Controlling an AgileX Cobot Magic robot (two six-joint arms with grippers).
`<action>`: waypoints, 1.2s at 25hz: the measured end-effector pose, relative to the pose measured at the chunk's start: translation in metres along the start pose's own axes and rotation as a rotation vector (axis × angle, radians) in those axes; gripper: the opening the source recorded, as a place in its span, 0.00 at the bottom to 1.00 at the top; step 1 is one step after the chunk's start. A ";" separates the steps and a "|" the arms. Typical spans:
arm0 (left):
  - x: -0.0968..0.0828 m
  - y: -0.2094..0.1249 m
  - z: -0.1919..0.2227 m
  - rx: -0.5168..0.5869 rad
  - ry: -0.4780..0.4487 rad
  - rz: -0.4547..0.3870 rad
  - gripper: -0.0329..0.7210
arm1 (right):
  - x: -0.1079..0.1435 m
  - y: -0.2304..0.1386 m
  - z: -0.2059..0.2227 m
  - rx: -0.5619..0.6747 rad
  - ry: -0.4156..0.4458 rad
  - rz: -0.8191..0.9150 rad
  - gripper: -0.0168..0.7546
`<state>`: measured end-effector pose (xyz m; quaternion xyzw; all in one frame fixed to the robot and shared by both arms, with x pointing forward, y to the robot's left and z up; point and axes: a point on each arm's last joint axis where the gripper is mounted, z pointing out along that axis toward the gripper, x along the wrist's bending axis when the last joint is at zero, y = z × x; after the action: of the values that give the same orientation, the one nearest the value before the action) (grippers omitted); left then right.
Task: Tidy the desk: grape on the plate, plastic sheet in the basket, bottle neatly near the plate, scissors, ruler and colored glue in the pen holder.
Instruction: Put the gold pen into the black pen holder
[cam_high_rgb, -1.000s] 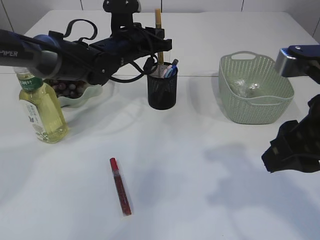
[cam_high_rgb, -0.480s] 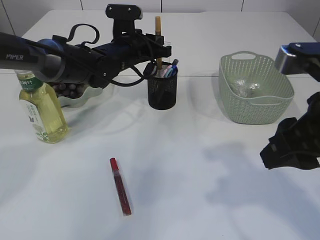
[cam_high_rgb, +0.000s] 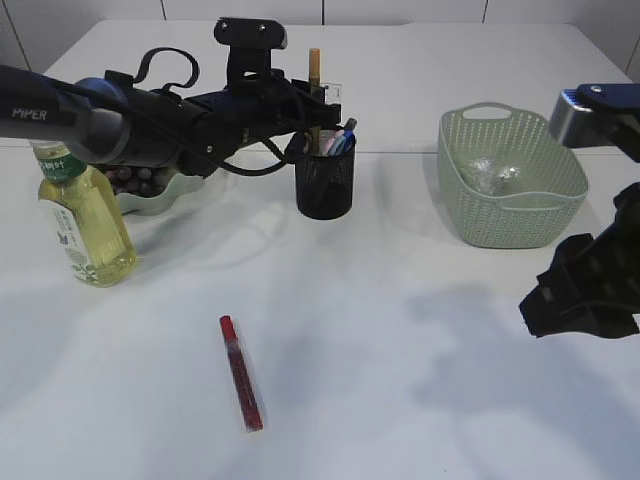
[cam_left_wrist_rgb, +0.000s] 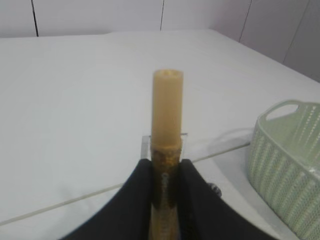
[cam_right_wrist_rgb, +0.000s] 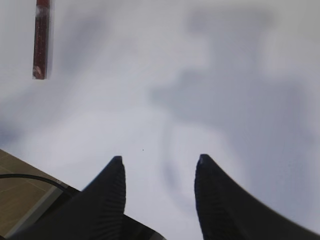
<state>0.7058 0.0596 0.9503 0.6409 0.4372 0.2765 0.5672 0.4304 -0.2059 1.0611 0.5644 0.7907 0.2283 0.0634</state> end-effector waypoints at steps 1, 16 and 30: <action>0.000 -0.001 0.000 0.013 0.003 0.000 0.20 | 0.000 0.000 0.000 0.000 0.000 0.000 0.49; -0.002 0.028 -0.016 0.085 0.034 0.003 0.48 | 0.000 0.000 0.000 0.000 0.000 0.000 0.50; -0.023 0.095 -0.134 0.883 0.263 -0.104 0.48 | 0.000 -0.004 0.000 0.048 0.000 0.000 0.49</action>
<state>0.6047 0.1065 1.0723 0.7578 0.6129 0.1141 0.1925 0.4265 -0.2070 1.0593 0.5658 0.7960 0.2092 0.0496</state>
